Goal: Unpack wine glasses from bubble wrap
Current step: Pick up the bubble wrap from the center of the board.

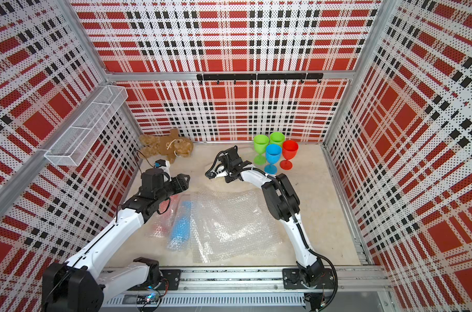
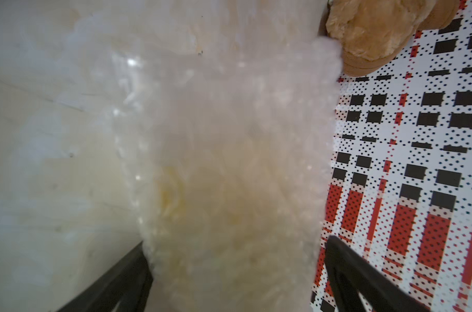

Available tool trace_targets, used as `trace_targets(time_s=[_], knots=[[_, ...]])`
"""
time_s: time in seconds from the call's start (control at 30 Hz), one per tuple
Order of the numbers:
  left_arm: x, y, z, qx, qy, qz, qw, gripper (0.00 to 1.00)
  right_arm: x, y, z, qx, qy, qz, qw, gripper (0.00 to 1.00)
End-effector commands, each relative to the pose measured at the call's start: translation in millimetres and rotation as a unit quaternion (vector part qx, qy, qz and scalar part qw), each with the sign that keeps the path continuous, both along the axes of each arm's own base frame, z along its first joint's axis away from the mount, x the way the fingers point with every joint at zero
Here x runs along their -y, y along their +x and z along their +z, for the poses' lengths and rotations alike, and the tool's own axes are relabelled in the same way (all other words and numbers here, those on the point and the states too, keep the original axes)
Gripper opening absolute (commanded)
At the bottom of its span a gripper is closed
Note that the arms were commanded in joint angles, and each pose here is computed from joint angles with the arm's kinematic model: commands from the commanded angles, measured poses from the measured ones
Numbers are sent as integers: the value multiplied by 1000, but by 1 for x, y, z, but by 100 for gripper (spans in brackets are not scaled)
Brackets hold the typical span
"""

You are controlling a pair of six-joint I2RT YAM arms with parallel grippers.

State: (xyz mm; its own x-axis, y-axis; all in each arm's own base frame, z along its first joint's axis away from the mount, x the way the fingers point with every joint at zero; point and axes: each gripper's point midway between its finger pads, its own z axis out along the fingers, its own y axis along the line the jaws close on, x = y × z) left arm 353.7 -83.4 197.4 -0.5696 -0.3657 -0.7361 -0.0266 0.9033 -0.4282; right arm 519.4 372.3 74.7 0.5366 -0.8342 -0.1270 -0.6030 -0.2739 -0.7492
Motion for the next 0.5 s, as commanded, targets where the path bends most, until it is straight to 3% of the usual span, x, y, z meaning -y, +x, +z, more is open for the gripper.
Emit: trace_targets(time_s=[0.0,0.27,0.47], knots=[[0,1,-2,4,0,-3,1000,70,-8,5,-15,3,-1,3,1000,100],[0,5,2,6,2,-2,1000,70,-18,3,-16,8,26,11,1000,88],[-3,2,12,19,-1,5,1000,70,-39,-6,52,6,136,16,991,75]])
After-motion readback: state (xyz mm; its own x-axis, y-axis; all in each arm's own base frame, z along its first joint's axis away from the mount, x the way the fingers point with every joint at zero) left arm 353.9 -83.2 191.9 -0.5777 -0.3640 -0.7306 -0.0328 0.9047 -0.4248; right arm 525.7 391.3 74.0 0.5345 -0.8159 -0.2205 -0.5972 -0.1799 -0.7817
